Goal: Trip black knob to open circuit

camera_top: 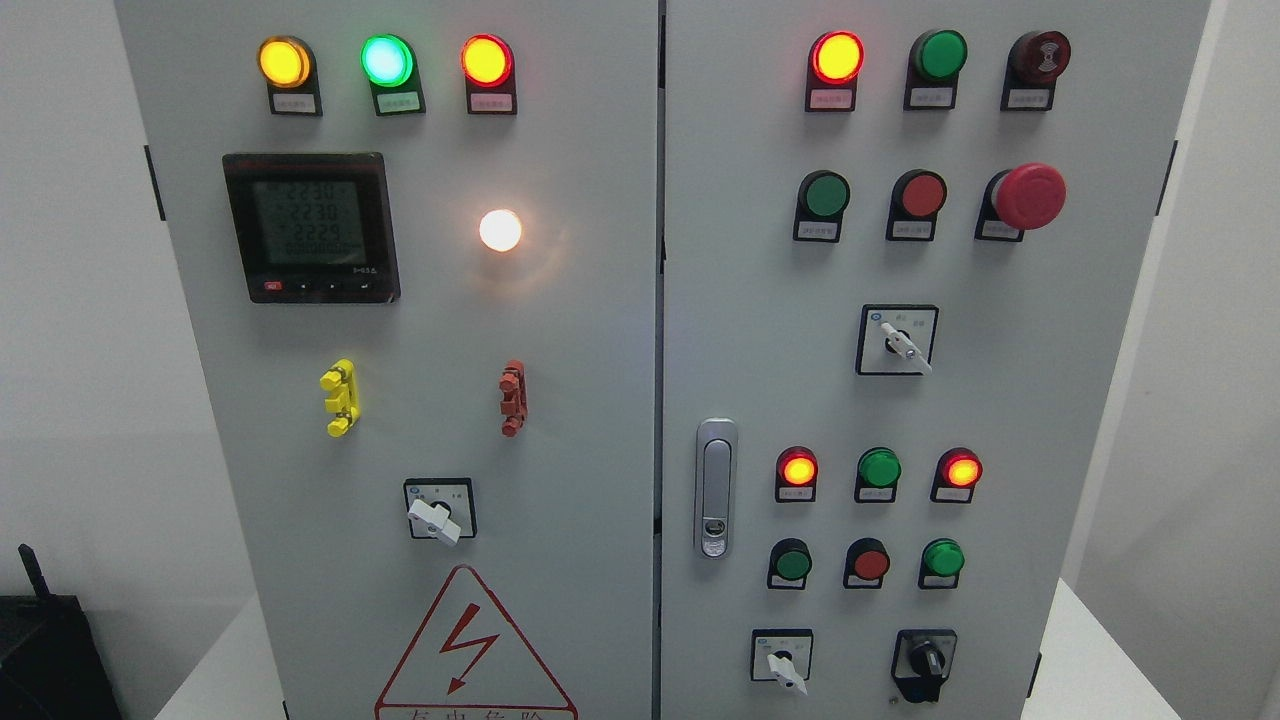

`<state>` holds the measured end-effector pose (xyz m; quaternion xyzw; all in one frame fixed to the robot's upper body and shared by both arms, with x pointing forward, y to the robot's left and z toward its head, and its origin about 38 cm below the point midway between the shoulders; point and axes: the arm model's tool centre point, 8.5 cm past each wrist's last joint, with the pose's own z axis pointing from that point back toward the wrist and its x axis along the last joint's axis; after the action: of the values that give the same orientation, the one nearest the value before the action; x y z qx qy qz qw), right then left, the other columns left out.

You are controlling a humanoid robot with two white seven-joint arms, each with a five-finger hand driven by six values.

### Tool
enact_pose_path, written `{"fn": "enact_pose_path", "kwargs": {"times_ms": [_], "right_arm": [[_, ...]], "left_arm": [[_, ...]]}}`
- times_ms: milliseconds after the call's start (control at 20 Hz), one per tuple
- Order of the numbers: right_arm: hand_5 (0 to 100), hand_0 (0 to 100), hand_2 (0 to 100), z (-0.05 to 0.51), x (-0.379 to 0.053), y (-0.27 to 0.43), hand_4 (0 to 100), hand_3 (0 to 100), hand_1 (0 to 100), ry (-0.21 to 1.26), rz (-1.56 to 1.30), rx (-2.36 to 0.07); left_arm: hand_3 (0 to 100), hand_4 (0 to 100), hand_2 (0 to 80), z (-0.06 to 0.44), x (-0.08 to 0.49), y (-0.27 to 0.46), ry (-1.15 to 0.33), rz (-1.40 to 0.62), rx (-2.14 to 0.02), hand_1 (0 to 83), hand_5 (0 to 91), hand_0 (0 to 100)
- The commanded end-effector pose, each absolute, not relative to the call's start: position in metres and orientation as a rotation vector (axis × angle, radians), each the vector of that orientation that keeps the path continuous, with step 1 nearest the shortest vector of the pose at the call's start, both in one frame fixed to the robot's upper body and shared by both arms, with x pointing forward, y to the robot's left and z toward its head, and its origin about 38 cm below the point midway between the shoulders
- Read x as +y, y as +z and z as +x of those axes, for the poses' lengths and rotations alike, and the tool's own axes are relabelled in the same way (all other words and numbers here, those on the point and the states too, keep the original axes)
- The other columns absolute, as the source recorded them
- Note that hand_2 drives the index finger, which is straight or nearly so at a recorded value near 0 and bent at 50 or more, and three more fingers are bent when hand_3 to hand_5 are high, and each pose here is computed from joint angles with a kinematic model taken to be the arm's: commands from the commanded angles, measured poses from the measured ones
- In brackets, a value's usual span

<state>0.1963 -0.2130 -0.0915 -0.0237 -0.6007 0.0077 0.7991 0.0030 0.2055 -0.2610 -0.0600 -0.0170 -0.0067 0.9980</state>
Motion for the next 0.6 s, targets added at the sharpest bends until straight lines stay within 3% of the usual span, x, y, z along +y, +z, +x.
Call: {"fn": "enact_pose_path", "kwargs": {"times_ms": [0, 200, 350, 550], "right_arm": [[7, 0, 0, 0.235, -0.228, 0.021, 20, 25, 23, -0.004, -0.110, -1.638], [15, 0, 0, 0.238, -0.232, 0.046, 29, 34, 23, -0.006, -0.125, -1.712], [27, 0, 0, 0.240, -0.234, 0.062, 44, 55, 22, -0.009, -0.131, -1.757], [42, 0, 0, 0.243, -0.233, 0.076, 60, 72, 22, -0.011, -0.131, -1.796]], "left_arm": [[0, 0, 0.0, 0.012, 0.206, -0.262, -0.015, -0.118, -0.061, 38.9, 0.0, 12], [0, 0, 0.0, 0.012, 0.206, -0.262, -0.014, -0.118, -0.061, 38.9, 0.0, 12], [0, 0, 0.0, 0.012, 0.206, -0.262, -0.015, -0.118, -0.061, 38.9, 0.0, 12], [0, 0, 0.0, 0.012, 0.206, -0.262, -0.015, -0.118, -0.061, 38.9, 0.0, 12]]}}
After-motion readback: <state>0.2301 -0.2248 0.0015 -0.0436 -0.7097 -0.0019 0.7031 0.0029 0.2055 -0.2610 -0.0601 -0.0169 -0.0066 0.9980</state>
